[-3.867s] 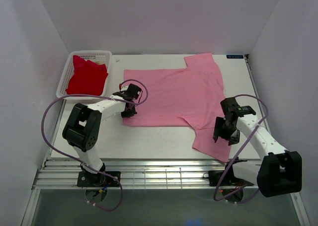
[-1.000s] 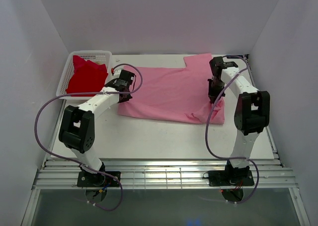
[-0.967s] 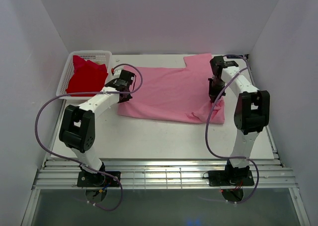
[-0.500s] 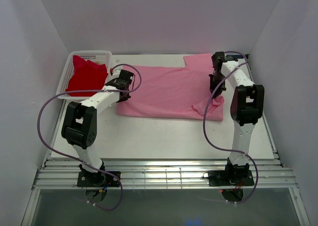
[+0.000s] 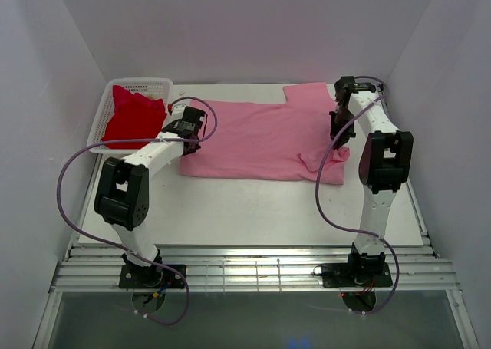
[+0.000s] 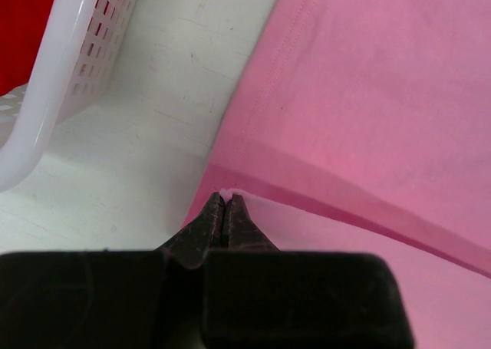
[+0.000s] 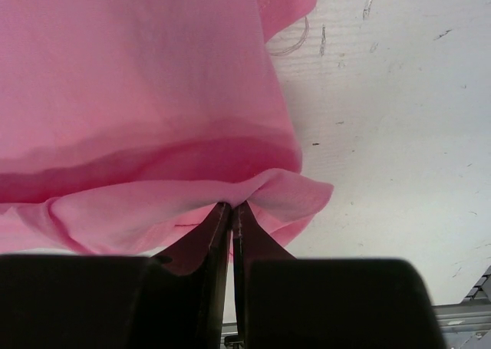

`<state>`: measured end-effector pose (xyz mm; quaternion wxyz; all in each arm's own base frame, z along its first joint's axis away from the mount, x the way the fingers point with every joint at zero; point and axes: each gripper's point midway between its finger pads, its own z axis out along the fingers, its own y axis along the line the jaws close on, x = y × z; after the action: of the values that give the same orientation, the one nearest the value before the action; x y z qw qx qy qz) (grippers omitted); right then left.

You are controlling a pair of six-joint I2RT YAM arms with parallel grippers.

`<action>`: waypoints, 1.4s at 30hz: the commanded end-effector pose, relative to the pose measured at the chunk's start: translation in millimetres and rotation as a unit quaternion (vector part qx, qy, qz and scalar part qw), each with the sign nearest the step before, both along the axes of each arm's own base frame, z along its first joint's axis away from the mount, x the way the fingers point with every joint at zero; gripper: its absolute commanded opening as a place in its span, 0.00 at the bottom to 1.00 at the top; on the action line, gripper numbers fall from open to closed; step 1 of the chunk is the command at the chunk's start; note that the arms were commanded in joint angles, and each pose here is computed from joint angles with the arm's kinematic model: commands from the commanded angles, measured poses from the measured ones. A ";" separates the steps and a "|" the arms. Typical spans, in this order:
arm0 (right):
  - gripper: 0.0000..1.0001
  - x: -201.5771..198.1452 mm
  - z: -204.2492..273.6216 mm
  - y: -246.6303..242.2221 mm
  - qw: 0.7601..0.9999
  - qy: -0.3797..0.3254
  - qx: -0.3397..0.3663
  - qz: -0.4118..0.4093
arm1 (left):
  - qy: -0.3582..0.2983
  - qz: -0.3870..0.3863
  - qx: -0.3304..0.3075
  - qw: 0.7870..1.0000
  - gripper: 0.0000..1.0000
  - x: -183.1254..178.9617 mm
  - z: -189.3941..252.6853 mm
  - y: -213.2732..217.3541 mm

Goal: Fold and stack the t-shirts
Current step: Fold the flattened tshirt in 1/3 of the way

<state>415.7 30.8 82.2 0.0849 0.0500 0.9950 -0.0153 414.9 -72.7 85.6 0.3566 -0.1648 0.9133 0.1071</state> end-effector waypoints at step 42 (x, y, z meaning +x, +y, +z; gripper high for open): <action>0.65 -71.2 -8.5 -2.7 1.000 -0.015 0.024 -0.008 | -0.021 -0.036 -0.030 0.999 0.38 -3.7 -5.8 -48.3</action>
<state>344.1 27.4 73.5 0.0938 0.0550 0.9941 0.0034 413.1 -119.4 85.3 0.3847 -0.1318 0.9100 0.0804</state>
